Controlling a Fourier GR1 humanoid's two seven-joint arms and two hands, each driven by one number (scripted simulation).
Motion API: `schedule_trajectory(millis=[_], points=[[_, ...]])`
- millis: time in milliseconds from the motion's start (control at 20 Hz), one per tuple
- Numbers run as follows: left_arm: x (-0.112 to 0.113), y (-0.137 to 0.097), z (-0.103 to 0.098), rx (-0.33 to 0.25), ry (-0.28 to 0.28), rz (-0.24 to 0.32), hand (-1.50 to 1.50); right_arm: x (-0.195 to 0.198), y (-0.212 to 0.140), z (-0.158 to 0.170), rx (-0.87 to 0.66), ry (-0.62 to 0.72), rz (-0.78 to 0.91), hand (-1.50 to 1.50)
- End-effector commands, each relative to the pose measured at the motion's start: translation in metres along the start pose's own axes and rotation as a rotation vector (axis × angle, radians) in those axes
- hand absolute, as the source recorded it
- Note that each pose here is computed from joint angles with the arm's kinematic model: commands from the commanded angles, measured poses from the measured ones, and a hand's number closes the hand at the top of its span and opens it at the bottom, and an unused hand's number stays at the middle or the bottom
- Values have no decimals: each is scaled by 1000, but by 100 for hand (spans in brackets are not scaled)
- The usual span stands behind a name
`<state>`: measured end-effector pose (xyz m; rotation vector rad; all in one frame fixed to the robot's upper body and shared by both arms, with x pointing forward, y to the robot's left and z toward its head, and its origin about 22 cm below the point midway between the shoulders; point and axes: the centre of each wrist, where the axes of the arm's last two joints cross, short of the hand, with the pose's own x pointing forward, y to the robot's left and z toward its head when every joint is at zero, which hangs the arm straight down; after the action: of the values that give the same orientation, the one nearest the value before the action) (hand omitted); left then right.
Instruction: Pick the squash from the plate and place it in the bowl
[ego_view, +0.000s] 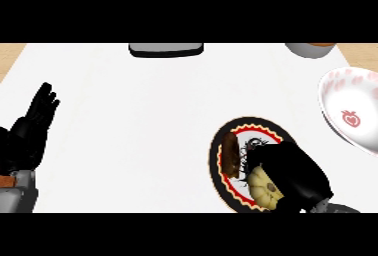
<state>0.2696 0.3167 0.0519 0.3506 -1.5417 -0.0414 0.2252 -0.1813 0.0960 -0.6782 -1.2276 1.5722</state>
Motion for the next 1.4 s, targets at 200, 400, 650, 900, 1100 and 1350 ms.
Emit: schedule_trajectory(millis=[200, 400, 650, 900, 1100, 1350], points=[[-7, 11, 12, 39, 12, -7, 0, -45, -69, 95, -510, -173, -37, 150], [-1, 13, 12, 20, -9, 0, 0, -89, -86, 128, -611, -157, -152, 150], [13, 4, -5, -3, -20, -1, 0, -155, -106, 162, -660, -80, -270, 150], [13, -17, 4, -41, -36, -5, 0, -191, -100, 155, -620, -51, -344, 150], [18, -21, 0, -48, -35, -2, 0, -234, -107, 148, -617, -57, -400, 150], [2, -23, -6, -36, -46, -15, 0, -261, -120, 106, -598, -30, -399, 150]])
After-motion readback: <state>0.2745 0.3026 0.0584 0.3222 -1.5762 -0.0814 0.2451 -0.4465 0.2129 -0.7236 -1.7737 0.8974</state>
